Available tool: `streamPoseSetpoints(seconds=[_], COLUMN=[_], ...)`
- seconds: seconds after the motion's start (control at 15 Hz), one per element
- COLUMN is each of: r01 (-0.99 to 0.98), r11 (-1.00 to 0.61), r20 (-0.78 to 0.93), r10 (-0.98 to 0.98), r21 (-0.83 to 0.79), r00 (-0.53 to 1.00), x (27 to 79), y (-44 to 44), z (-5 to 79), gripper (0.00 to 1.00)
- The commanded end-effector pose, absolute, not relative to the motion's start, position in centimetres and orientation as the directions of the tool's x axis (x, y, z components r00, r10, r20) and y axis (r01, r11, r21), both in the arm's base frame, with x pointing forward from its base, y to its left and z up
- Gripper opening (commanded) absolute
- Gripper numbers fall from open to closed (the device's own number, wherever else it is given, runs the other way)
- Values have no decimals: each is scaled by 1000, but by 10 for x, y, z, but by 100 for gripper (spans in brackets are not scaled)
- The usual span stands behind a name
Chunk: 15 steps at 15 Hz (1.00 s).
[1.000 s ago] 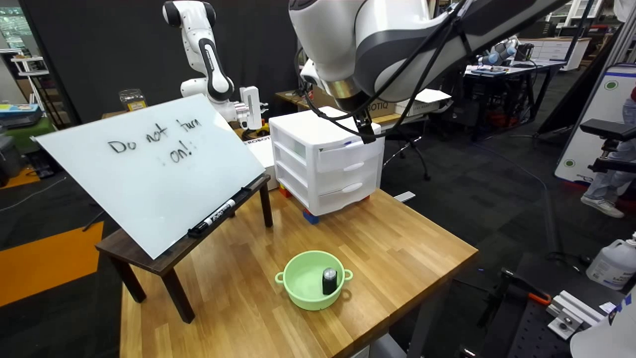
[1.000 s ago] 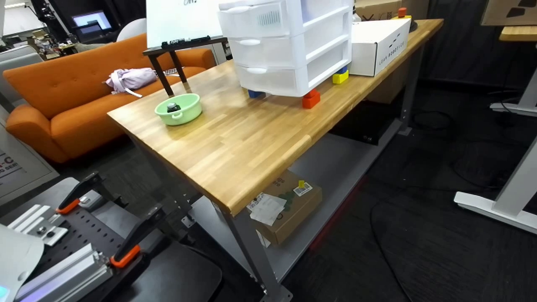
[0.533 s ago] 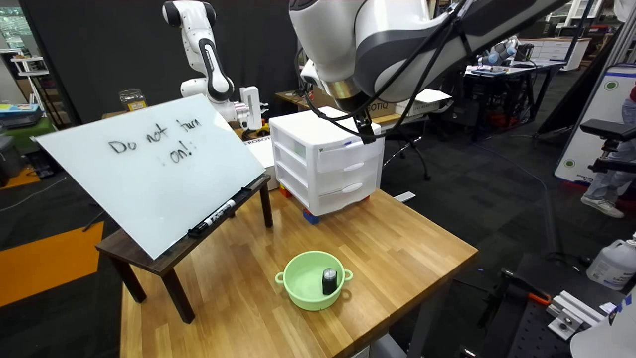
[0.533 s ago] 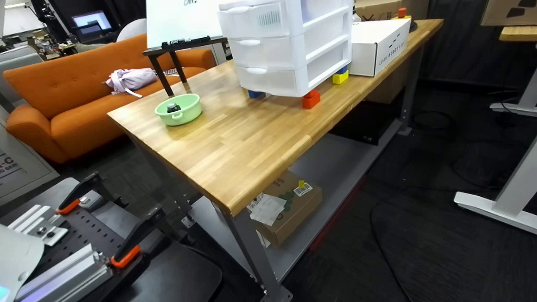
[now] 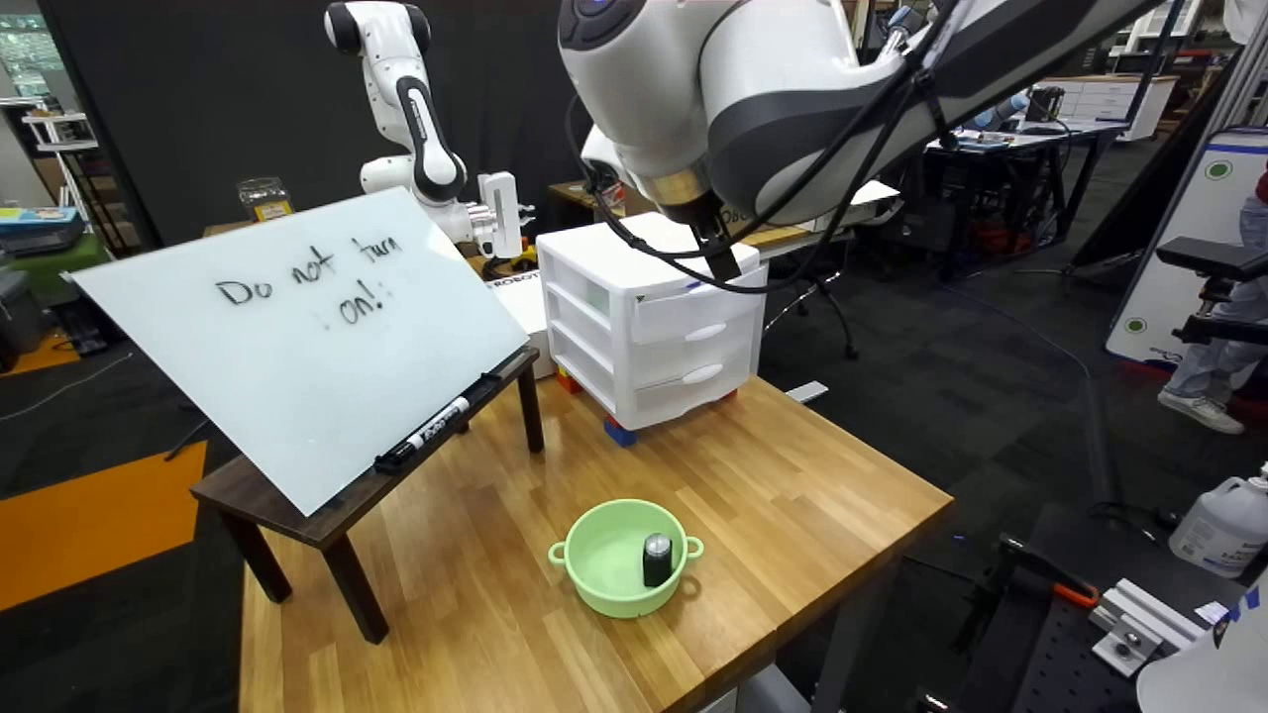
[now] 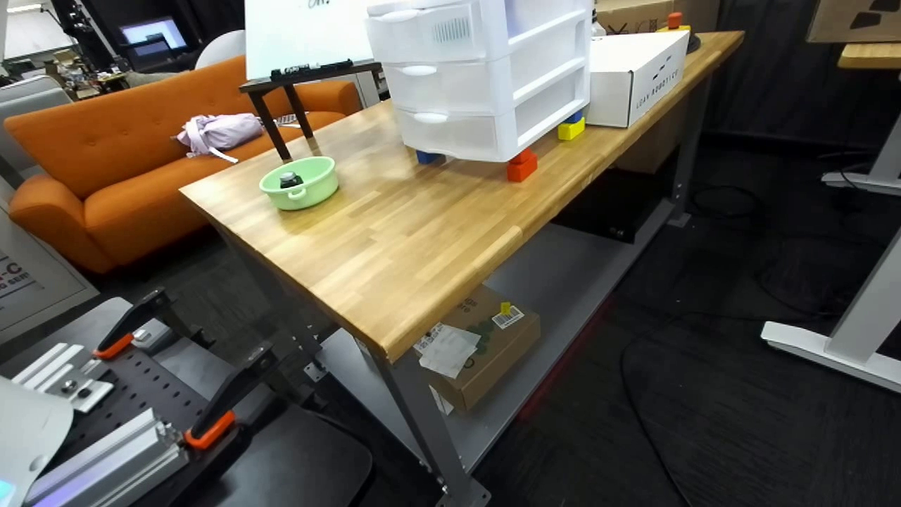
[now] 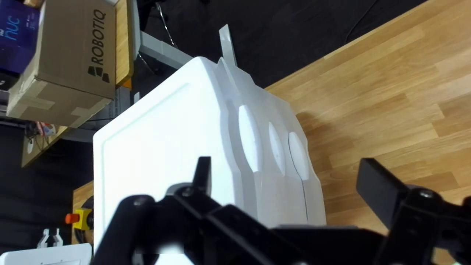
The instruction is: Open the top cabinet drawer on the table
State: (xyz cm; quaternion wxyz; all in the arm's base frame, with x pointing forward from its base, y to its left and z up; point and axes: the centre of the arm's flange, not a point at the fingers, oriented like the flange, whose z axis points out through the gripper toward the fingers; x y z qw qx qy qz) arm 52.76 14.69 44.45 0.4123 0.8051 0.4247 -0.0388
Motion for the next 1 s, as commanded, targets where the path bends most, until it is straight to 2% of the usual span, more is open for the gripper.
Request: streamPoseSetpoints(seconds=[0.0,0.6,0.93], r01=[690,705,733], r11=[-252,-246,-240], r20=[-437,-471,-483], r10=[617,595,618], r21=[678,665,636], r00=[655,651,621], x=[532,559,564], y=[134,80,86], z=[428,380,350], gripper=[100,100,100])
